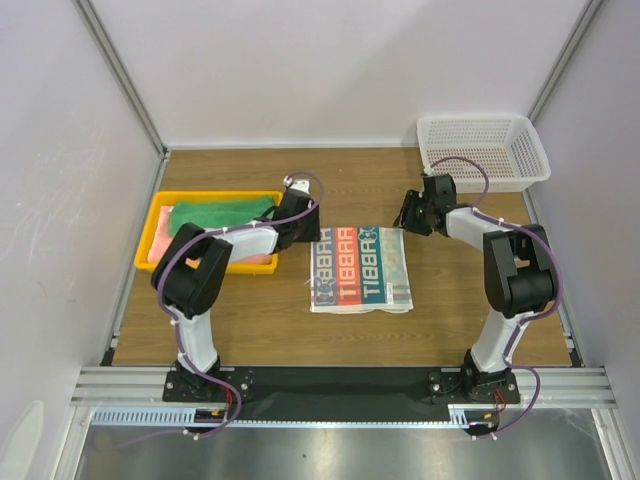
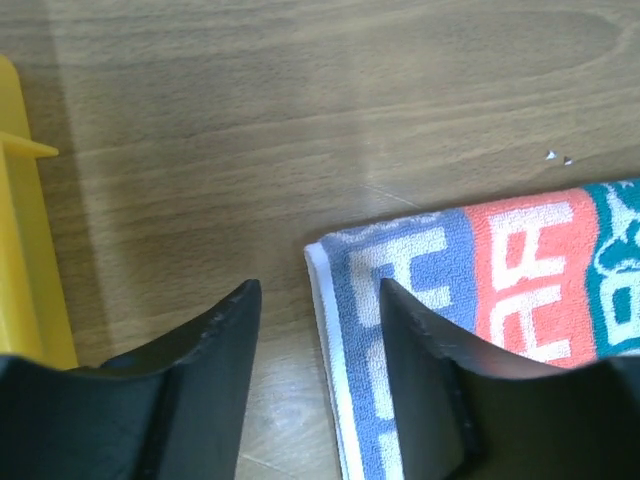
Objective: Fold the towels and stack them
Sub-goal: Fold the towel
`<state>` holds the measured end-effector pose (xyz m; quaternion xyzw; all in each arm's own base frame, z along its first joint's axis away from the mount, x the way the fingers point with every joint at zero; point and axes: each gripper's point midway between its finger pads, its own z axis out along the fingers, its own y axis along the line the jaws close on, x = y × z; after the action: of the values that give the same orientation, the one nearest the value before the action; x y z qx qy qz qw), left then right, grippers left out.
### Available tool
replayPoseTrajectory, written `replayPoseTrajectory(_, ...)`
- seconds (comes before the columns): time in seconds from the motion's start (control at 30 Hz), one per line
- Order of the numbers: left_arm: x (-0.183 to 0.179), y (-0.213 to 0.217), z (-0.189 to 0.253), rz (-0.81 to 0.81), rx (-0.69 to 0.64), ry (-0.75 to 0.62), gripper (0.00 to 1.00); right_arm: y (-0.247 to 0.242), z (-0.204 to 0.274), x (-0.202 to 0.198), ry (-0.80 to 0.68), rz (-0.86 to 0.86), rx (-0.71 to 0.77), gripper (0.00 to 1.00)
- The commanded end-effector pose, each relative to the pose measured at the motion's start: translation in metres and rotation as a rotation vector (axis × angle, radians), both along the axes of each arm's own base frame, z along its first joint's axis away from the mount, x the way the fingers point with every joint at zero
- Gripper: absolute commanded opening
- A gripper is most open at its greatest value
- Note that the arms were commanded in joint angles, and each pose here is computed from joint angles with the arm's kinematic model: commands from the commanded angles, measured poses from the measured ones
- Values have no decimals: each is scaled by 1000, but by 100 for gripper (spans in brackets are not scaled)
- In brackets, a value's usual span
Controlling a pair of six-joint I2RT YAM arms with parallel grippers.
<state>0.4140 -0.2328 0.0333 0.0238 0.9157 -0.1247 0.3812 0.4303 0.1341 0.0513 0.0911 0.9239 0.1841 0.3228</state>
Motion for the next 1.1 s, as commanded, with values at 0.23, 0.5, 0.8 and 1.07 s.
replayPoseTrajectory(0.23,-44,-3,36,27,-60,28,59,3,15,-33,39,45,33,59)
replayPoseTrajectory(0.5,-78,-4,10,102,-109,94,54,-5,-6,-68,105,39,22,60)
replayPoseTrajectory(0.8,-88,-7,-5,114,-102,127,47,-6,-18,-85,150,42,24,54)
replayPoseTrajectory(1.07,-103,-7,-10,109,-95,148,47,-6,-23,-100,174,37,33,54)
